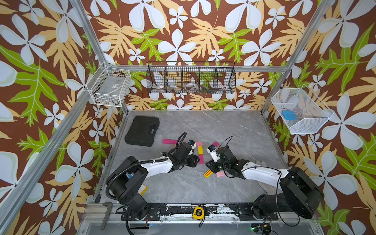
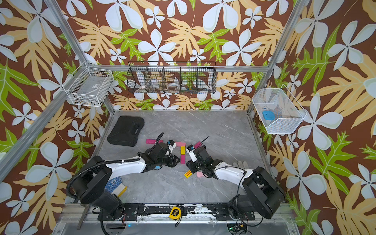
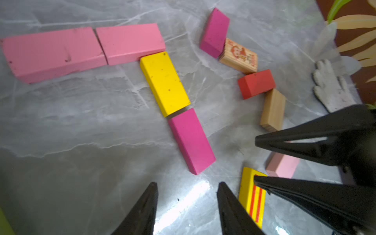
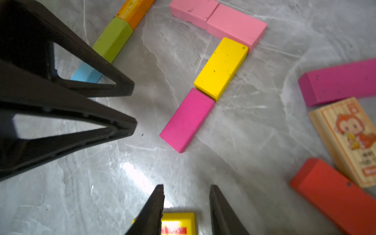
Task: Assemble the number 7 with building blocks
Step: Assemble the building block at the center of the board, then adjust the building block at the center of the board.
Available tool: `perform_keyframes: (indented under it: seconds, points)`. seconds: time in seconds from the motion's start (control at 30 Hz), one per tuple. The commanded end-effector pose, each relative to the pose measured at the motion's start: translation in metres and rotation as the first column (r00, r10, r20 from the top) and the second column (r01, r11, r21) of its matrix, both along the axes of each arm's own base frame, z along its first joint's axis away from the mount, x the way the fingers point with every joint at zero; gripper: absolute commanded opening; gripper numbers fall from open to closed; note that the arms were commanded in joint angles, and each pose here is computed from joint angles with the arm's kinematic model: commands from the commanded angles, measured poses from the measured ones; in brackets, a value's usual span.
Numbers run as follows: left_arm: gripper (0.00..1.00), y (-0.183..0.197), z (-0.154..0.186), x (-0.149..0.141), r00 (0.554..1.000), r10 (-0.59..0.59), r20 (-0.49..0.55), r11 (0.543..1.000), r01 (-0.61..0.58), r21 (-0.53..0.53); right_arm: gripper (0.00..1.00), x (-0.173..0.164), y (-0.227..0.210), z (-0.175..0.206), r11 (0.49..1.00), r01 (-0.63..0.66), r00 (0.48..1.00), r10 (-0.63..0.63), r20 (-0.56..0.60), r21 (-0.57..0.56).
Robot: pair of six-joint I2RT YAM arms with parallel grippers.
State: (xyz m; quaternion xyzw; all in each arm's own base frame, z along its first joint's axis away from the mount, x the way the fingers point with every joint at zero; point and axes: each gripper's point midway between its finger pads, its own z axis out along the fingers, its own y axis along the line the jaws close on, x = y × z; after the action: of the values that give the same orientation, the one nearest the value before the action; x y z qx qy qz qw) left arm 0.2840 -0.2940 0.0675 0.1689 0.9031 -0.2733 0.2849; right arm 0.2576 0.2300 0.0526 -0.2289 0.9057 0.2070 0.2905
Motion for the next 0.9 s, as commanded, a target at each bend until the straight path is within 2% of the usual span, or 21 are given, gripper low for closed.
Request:
perform_keyframes:
  seconds: [0.0, 0.13, 0.3, 0.57, 0.87]
  points:
    - [0.65, -0.009, 0.016, -0.003, 0.996, -0.065, 0.066, 0.996, 0.068, -0.055, 0.39, -0.024, -0.012, -0.013, 0.997, 0.076, 0.99, -0.076, -0.119, -0.006]
    - [0.74, -0.007, 0.023, -0.003, 0.993, -0.068, 0.1, 0.996, 0.074, -0.057, 0.4, -0.048, -0.016, -0.014, 0.993, 0.116, 0.983, -0.114, -0.143, 0.004]
    - [0.82, -0.014, 0.029, 0.004, 0.988, -0.082, 0.131, 0.994, 0.091, -0.058, 0.44, -0.067, -0.014, -0.012, 0.986, 0.14, 0.977, -0.123, -0.172, 0.092]
    - [0.92, -0.012, 0.038, 0.005, 0.986, -0.07, 0.15, 0.994, 0.081, -0.069, 0.45, -0.06, 0.0, -0.015, 0.988, 0.116, 0.979, -0.096, -0.182, 0.104]
    - [0.93, 0.007, 0.033, 0.002, 0.986, -0.027, 0.163, 0.999, 0.031, -0.02, 0.46, -0.044, 0.025, -0.022, 0.997, 0.005, 0.988, 0.007, -0.157, 0.078]
